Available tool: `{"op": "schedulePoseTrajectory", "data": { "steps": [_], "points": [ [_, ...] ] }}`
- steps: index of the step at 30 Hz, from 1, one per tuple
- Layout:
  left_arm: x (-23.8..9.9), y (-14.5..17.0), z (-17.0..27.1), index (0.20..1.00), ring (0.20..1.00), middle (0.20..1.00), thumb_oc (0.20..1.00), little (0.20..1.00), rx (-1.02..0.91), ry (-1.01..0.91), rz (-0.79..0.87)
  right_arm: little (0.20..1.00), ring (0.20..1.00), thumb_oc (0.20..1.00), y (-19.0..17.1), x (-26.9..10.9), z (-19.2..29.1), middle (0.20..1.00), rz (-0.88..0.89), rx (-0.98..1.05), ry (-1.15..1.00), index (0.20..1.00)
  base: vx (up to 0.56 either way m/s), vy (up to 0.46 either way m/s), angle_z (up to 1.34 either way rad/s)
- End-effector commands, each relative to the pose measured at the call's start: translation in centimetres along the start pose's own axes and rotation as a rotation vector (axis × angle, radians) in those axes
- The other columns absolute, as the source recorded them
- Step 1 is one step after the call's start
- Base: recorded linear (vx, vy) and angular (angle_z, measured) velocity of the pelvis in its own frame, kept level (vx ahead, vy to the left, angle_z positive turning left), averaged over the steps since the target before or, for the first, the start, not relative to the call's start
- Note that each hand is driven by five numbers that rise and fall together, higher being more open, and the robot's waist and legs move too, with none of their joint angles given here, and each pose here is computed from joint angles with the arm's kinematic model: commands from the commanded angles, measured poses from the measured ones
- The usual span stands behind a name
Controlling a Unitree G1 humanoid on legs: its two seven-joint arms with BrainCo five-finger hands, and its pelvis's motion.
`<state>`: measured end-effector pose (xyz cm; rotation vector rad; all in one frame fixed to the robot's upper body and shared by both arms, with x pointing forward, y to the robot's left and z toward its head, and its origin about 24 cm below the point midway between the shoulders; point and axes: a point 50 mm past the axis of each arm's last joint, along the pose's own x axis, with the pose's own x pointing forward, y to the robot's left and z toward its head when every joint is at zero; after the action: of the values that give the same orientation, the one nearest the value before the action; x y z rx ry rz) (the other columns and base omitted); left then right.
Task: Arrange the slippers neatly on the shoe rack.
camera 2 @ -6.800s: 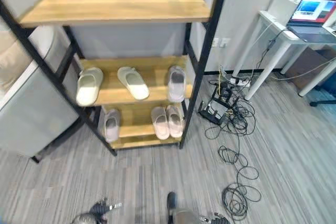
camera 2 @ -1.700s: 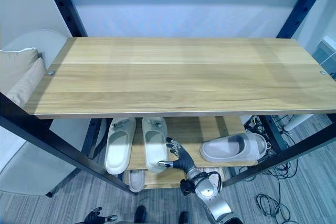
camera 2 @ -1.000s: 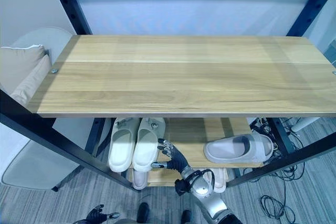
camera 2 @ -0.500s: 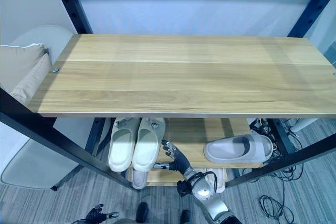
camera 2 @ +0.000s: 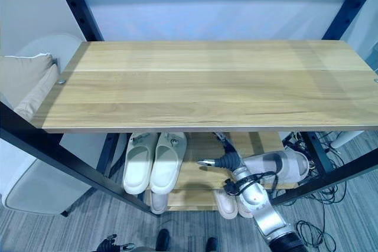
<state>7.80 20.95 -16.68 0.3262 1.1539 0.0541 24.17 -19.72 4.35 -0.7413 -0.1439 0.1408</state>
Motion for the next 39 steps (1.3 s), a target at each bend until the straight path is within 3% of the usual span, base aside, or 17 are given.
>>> {"op": "schedulePoseTrajectory", "data": {
  "steps": [1,7,14,29,39],
  "points": [
    [0.1,-2.2,1.2,1.0,1.0,1.0,1.0,1.0,0.046,-0.027,-0.059,1.0,1.0,1.0,-0.8,0.8,1.2,1.0,-0.118,-0.065,-0.06,1.0,0.0,0.0,0.0],
    [0.1,-2.1,1.1,1.0,1.0,1.0,1.0,1.0,0.045,-0.025,-0.052,1.0,1.0,1.0,-3.1,-0.8,-1.0,1.0,-0.25,-0.253,0.055,1.0,0.0,0.0,0.0],
    [0.1,-2.2,1.4,1.0,1.0,1.0,1.0,1.0,0.035,-0.027,-0.043,1.0,1.0,1.0,-1.4,-1.9,-1.3,1.0,-0.206,-0.24,0.105,1.0,0.0,0.0,0.0],
    [0.1,-2.0,1.0,1.0,1.0,1.0,1.0,1.0,0.019,0.001,-0.023,1.0,1.0,1.0,3.0,-3.6,-2.9,1.0,-0.051,-0.03,0.24,1.0,0.0,-0.001,-0.02],
    [0.1,-1.6,0.5,1.0,1.0,1.0,1.0,1.0,0.029,0.017,-0.026,1.0,1.0,1.0,5.8,-2.1,-2.9,1.0,0.033,0.283,0.296,1.0,0.0,0.0,0.0]
  ]
}}
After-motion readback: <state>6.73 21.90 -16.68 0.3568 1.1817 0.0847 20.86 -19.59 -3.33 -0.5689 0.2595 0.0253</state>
